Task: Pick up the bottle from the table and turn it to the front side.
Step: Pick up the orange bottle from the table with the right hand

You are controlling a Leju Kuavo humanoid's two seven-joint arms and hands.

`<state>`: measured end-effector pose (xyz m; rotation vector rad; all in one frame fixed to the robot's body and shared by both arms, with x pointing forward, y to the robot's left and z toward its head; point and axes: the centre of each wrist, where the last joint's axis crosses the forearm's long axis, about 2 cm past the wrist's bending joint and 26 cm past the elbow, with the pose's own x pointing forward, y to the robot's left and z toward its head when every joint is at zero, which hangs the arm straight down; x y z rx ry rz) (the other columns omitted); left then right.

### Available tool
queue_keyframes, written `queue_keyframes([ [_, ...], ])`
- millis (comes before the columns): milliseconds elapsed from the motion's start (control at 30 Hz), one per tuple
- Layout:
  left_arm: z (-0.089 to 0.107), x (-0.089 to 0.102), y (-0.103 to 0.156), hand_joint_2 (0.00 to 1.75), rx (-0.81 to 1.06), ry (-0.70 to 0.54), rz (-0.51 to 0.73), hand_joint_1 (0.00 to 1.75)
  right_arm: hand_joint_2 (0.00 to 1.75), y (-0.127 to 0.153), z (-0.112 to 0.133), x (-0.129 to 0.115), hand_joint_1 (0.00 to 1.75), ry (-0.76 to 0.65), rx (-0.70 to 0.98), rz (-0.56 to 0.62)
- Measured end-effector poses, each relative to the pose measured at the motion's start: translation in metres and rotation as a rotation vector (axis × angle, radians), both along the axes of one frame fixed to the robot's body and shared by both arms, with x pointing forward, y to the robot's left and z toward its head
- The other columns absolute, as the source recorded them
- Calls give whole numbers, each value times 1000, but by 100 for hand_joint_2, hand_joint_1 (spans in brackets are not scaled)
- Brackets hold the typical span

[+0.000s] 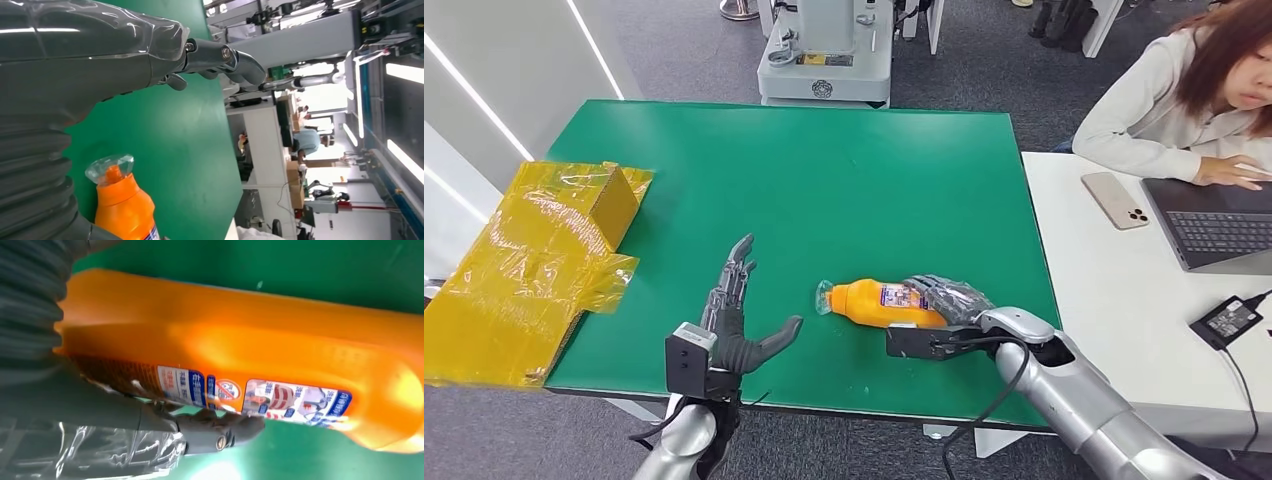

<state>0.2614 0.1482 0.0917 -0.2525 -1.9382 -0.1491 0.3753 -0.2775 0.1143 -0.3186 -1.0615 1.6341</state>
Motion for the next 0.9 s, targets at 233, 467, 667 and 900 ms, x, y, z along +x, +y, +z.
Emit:
queue_keyframes([
  [233,-3,7,-1,175,-3,29,-13,0,175,3,4,3,1,19,-69,14],
  [467,-7,10,-2,175,-7,54,-10,0,175,0,2,1,171,-12,-143,6],
  [667,-9,10,-2,175,-3,65,-6,0,175,-1,3,-4,175,-14,-143,21],
  [900,-10,9,-2,175,1,69,-10,0,175,12,-5,-24,175,-42,-86,42],
])
